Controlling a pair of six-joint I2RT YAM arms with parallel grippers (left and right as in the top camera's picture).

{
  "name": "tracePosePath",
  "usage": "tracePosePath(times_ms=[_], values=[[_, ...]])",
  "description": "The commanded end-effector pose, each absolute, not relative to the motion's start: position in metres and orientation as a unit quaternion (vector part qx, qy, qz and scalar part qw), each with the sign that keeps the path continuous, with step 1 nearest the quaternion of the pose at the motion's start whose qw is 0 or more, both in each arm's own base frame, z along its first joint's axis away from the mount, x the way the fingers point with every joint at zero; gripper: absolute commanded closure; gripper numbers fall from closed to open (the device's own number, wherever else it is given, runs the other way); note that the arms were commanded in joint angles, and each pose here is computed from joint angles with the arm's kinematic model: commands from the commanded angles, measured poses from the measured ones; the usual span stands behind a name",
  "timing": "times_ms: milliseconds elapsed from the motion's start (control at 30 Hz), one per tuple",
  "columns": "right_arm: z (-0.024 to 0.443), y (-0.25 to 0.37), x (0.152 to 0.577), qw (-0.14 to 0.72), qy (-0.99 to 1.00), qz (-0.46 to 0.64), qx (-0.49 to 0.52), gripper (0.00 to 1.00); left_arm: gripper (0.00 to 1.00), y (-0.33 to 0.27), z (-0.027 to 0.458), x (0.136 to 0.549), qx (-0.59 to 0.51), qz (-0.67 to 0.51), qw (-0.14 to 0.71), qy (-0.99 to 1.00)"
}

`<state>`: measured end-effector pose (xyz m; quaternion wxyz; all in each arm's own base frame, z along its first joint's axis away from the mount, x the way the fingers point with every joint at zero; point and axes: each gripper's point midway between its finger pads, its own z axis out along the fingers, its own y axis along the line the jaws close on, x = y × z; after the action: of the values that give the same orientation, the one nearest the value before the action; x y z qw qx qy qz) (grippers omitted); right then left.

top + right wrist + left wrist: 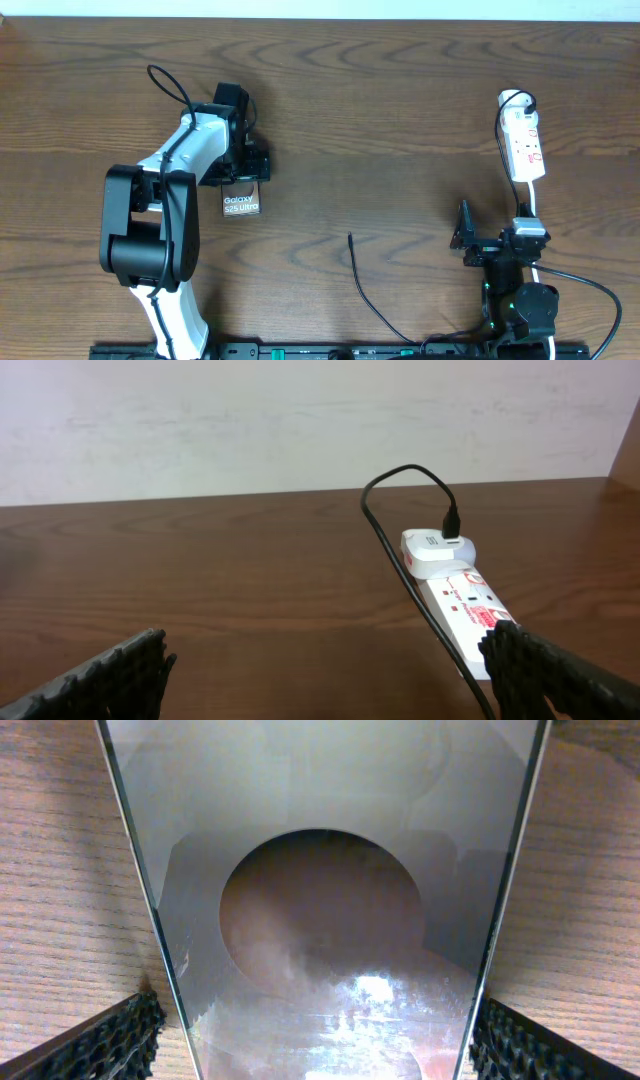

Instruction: Plug charger to phone and switch on socket

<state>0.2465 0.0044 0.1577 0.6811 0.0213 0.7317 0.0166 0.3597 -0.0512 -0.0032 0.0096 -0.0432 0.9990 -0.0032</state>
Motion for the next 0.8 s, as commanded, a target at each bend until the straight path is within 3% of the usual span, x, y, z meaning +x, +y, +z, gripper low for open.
tracePosePath(times_ms=[0, 333, 433, 767], values=[[0.1565, 0.0068, 0.2463, 0.68, 0.733, 0.017, 0.013, 0.01, 0.04, -0.0513, -0.0089, 0.3522, -0.048, -0.002, -0.001, 0.999], [0.1565, 0.0068, 0.2463, 0.68, 0.733, 0.017, 0.013, 0.01, 0.05, -0.0513, -0.0089, 0.3522, -0.048, -0.002, -0.001, 0.999], [0.1565, 0.0068, 0.2463, 0.68, 0.733, 0.017, 0.013, 0.01, 0.11, -0.0513, -0.0089, 0.3522, -0.048, -0.002, -0.001, 0.999], [0.1565, 0.0068, 0.2463, 0.68, 0.733, 0.017, 0.013, 0.01, 0.14, -0.0513, -0.0089, 0.3522, -0.048, -0.002, -0.001, 0.999]])
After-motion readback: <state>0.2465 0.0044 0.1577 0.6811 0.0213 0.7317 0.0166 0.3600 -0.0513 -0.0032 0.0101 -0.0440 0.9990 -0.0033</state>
